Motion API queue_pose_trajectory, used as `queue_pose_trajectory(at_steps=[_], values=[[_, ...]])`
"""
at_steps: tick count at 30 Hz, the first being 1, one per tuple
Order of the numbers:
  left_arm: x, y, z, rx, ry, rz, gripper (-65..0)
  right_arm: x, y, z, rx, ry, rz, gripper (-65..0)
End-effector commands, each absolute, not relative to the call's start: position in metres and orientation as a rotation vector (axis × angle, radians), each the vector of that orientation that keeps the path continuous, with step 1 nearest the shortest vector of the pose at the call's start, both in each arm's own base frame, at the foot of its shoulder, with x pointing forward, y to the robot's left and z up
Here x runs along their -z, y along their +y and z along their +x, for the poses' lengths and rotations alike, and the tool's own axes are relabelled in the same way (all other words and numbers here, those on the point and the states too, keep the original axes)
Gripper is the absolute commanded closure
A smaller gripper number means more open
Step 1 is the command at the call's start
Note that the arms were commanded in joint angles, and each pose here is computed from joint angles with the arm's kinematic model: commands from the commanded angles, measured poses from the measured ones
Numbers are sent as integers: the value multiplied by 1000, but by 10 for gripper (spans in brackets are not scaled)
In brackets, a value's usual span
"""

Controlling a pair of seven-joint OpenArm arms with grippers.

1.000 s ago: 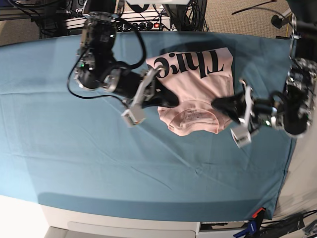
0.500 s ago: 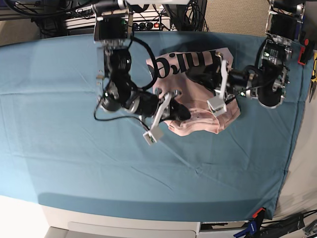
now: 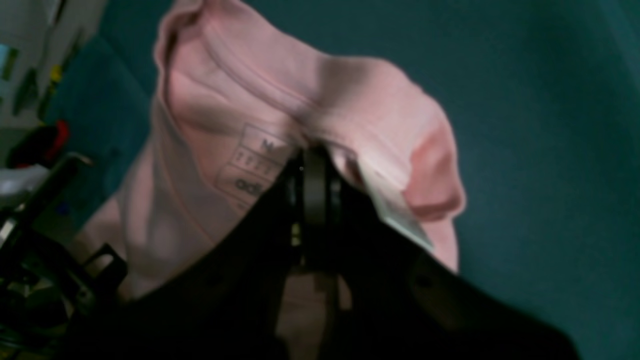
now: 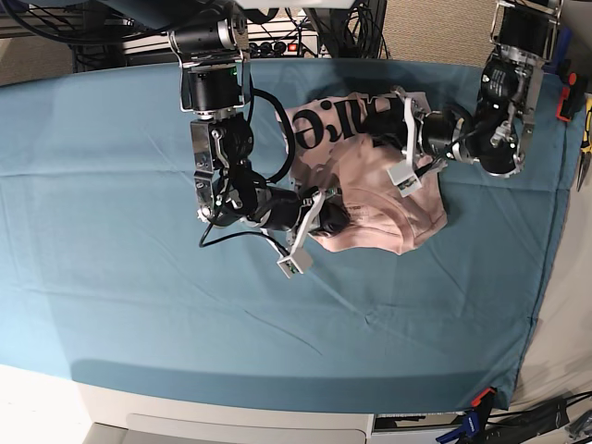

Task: Fold the T-shirt properly

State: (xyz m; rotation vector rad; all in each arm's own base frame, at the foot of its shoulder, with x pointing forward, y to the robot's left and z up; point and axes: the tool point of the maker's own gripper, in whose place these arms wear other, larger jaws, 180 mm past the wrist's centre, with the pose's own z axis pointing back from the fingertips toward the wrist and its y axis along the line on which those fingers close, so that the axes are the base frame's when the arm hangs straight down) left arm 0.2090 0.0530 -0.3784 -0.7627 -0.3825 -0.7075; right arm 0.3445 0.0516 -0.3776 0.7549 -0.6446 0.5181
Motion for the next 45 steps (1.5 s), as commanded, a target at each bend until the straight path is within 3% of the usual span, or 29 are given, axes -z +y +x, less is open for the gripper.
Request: queue_pose_trajectory(at_steps=[1,10,17,24,30,37,45], values=[[376,60,215,708,-396,-726,0,360,53,359,-530,-706,756,0],[367,56,220,718,-429,-720,0,345,55,365,-546,-733,763,0],[328,59,236,796,-586,-668,0,286,48,366,-670,-829,700,0],[306,156,267,634,-675,-418,0,311,25,350,-652,-747,634,0],[295,239,260,390,-702,-266,0,343,-26,321,-621,-658,497,0],[312,284,211,233,-611,-203,0,379,-77,241,-619,-524,376,0],[356,268,132,160,-408,-288,0,386,-172,156,-437,-399,192,0]])
